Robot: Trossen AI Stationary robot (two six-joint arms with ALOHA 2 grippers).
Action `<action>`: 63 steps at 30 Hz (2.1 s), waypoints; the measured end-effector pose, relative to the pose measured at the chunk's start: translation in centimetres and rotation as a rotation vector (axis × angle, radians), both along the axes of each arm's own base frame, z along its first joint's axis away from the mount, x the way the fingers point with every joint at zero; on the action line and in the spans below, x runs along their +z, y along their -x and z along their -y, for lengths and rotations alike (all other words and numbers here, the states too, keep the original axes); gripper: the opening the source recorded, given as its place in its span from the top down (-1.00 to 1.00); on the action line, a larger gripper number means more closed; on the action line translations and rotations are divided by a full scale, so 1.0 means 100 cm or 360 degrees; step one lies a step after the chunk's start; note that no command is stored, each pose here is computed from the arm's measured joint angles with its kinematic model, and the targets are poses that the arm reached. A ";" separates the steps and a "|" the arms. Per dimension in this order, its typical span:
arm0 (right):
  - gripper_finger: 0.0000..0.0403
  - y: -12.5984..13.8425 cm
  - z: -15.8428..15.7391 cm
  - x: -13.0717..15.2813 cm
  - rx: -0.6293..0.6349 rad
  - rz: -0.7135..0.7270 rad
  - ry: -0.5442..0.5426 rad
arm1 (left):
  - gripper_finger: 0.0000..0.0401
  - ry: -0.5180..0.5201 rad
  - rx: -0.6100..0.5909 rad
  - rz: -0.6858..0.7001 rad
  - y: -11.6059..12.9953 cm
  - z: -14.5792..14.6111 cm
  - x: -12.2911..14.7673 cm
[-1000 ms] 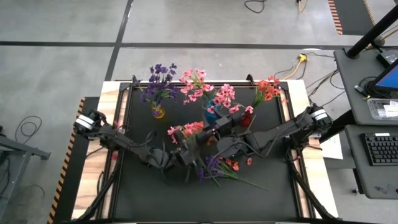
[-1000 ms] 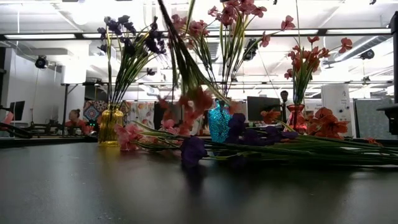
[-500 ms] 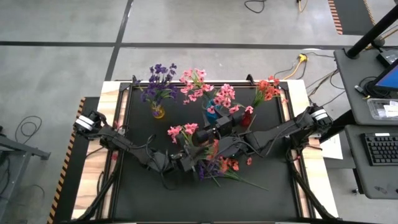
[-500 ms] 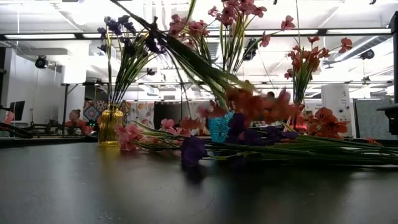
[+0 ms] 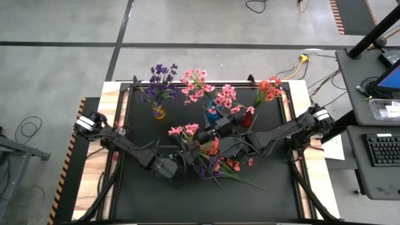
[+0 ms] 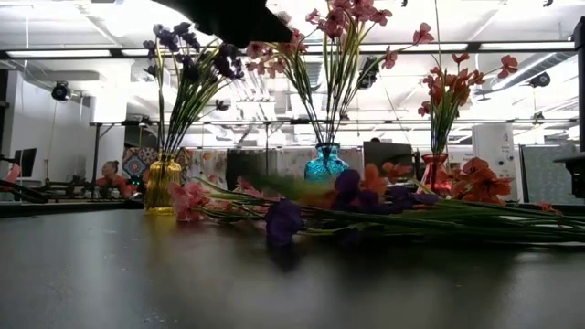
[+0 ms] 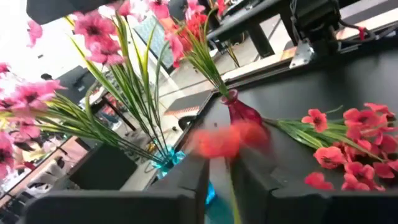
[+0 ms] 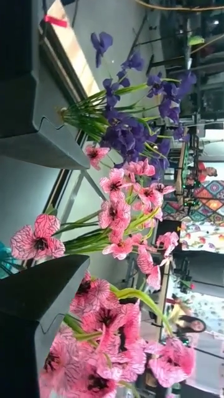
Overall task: Sort flowers into vase by color
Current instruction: Put the orange flower into the red vase, then put the left orange flower into the red vase
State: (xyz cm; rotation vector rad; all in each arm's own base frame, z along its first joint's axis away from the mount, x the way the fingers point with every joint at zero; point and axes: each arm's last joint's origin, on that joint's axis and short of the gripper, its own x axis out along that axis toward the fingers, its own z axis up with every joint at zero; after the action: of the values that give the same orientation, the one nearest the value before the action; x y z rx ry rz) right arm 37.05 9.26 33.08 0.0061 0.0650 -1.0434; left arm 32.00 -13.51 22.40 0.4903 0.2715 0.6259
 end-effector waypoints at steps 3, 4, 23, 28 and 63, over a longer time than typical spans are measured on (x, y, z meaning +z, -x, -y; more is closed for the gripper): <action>-0.13 0.002 -0.003 0.001 0.0019 -0.0053 0.0033 | 0.57 0.0021 0.0005 0.0006 0.000 0.000 -0.001; -0.13 0.002 -0.004 0.002 0.0026 -0.0071 0.0043 | 0.50 0.0026 0.0004 0.0009 0.000 0.000 0.000; -0.13 0.052 -0.072 0.009 0.0481 -0.0420 0.0207 | 0.22 0.0845 -0.0394 -0.0432 0.064 -0.016 0.027; -0.13 0.066 -0.077 -0.008 0.0932 -0.0762 0.0047 | 0.21 0.1034 -0.0144 -0.0655 0.085 -0.026 0.008; -0.13 0.099 -0.065 -0.042 0.1003 -0.1394 -0.0485 | 0.93 0.0672 0.0142 -0.1194 0.042 -0.037 -0.087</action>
State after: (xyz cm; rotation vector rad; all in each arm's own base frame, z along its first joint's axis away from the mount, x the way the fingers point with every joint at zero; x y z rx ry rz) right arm 27.20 15.71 28.90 -0.1851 0.9602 -0.3340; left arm 27.85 -9.81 13.68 0.2853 1.1174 0.4305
